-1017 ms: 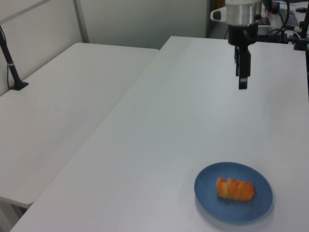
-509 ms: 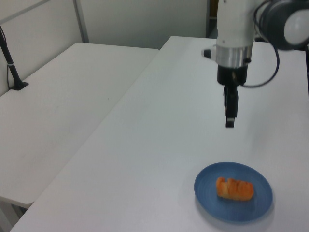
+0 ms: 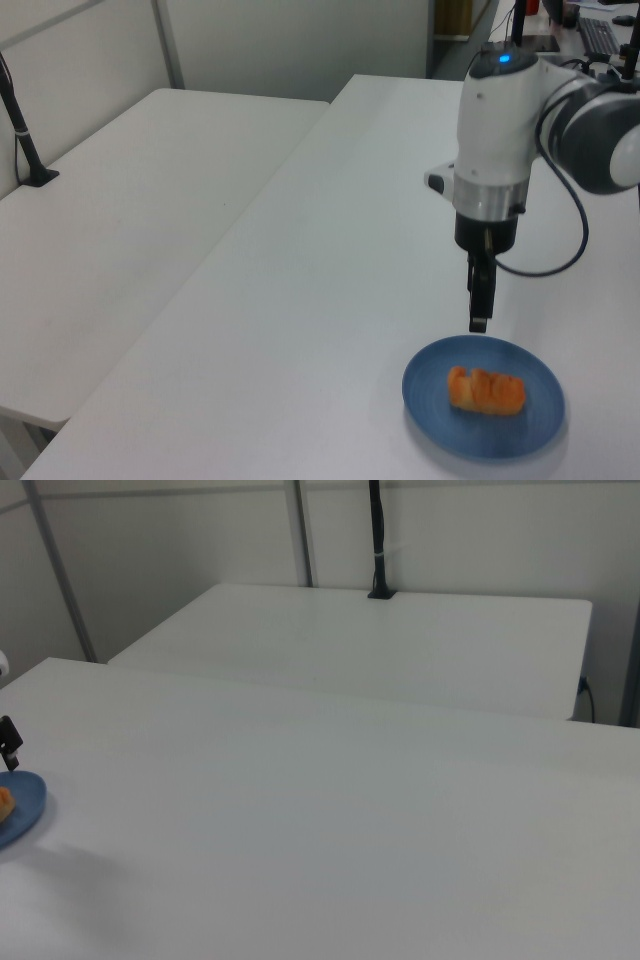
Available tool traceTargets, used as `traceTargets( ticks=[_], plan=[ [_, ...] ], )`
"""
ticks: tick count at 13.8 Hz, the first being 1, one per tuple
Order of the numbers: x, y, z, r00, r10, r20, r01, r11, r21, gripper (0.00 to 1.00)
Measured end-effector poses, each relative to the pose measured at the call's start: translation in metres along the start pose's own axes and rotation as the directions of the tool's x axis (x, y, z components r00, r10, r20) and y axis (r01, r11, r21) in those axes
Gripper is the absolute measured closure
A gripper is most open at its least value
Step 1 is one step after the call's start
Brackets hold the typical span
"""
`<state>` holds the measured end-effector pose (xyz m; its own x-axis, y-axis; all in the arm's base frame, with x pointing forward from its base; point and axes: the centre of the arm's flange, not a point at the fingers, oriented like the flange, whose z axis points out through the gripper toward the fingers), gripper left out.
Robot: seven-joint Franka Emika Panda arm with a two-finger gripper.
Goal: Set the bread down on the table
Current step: 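Lower the open gripper onto the bread roll and close on it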
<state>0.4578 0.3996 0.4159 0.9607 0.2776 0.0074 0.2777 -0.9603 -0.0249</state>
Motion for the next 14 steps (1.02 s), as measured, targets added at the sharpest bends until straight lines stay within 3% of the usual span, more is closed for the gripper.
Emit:
traceTargets(
  ticks=[6,14],
  plan=[
    [0.006,-0.015,0.041,1.000,0.002,0.004,-0.003,1.000,0.011,0.00],
    [-0.004,-0.041,0.087,0.997,-0.046,0.056,0.046,0.999,0.001,0.00]
  ],
)
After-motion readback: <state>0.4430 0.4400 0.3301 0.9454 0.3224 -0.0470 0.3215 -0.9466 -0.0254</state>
